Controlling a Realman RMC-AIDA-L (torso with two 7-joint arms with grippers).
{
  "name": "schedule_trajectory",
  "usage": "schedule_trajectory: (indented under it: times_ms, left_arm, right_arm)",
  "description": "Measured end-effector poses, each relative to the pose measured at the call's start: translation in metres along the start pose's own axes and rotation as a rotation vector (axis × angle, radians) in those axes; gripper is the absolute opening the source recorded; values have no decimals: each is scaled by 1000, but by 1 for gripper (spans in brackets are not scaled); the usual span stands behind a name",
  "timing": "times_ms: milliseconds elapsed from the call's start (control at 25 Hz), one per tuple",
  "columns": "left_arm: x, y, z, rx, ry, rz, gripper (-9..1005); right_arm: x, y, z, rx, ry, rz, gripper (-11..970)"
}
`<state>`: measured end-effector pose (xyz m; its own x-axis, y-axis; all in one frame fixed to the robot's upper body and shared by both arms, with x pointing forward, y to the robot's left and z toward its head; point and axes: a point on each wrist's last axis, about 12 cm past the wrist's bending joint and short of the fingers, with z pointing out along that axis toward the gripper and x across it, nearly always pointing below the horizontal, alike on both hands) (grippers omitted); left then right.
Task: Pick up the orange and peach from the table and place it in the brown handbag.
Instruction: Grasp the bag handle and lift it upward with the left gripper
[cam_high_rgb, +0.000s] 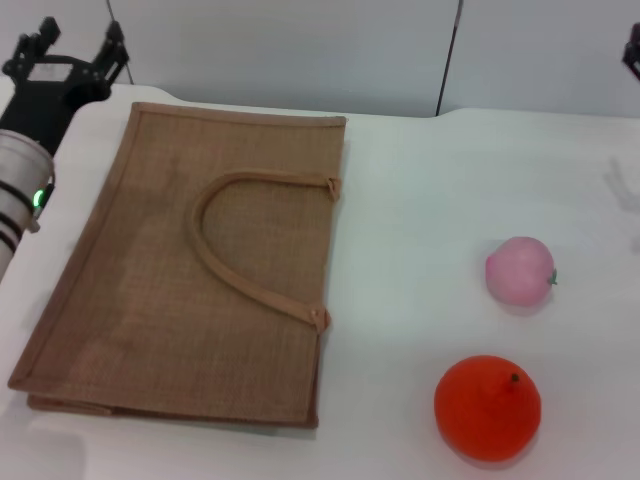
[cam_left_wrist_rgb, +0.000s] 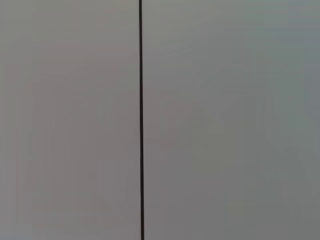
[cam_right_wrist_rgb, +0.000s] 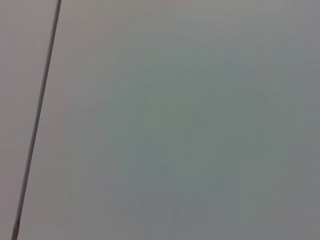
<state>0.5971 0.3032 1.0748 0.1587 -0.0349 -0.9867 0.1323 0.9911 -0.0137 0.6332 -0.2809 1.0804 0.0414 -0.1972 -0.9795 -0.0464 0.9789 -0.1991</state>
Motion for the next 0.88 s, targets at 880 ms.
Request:
schedule_trajectory:
  times_ms: [880]
  left_arm:
    - [5,-8,-1,58,37,12,686]
  right_arm:
    - [1,11,-3,-70,-7,1,879]
